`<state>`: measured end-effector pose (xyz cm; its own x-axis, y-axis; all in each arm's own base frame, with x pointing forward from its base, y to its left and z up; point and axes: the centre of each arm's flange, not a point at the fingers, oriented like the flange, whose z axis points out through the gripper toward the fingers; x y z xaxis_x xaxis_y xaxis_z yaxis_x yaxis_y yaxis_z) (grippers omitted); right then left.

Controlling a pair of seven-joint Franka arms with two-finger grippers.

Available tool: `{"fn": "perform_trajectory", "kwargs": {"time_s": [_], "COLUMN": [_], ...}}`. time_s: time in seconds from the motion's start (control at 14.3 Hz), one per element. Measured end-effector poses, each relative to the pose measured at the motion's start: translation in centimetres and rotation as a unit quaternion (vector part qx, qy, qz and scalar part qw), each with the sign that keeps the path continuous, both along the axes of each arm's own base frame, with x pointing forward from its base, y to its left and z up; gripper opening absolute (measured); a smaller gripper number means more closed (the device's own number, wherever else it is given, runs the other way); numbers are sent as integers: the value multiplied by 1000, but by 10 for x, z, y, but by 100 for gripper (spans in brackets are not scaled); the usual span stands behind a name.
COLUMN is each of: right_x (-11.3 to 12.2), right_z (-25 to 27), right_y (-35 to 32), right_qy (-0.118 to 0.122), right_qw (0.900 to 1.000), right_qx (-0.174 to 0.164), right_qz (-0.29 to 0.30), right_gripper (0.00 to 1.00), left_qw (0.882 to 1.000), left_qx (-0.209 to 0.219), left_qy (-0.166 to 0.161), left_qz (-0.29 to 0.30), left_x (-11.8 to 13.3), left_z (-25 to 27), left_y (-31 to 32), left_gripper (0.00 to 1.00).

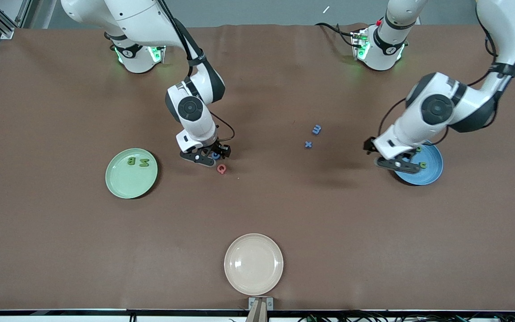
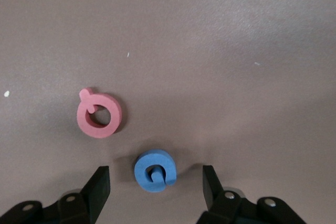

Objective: Sort upper and lower case letters into plates
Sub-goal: 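Grasp the G with the right gripper while the left gripper reaches the e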

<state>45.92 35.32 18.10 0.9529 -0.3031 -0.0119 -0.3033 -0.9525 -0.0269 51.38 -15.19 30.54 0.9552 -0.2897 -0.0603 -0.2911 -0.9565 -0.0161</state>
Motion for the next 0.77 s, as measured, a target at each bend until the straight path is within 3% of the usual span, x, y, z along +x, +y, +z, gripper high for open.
{"fn": "perform_trajectory", "kwargs": {"time_s": [0.07, 0.35, 0.42, 0.49, 0.56, 0.77], "right_x": [-2, -5, -4, -3, -2, 2], "right_z": [-1, -4, -4, -3, -2, -2], "right_y": [2, 4, 4, 3, 2, -3], "right_qy": [0, 3, 2, 2, 1, -1], "right_qw": [1000, 1000, 1000, 1000, 1000, 1000], "right_qx": [0, -3, -3, -3, -3, -5], "right_qz": [2, 4, 4, 3, 2, -4], "right_gripper": [66, 55, 50, 37, 33, 33], "left_qw": [1000, 995, 993, 992, 991, 990], "left_qx": [-2, -9, -10, -14, -25, -54], "left_qy": [0, 18, 22, 23, 19, 14], "left_qz": [-20, -99, -112, -124, -129, -126], "left_x": [-7, -48, -58, -67, -74, -95], "left_z": [1, -12, -16, -20, -23, -36], "left_y": [-20, -95, -107, -117, -126, -144], "left_gripper": [100, 100, 100, 100, 100, 100]}}
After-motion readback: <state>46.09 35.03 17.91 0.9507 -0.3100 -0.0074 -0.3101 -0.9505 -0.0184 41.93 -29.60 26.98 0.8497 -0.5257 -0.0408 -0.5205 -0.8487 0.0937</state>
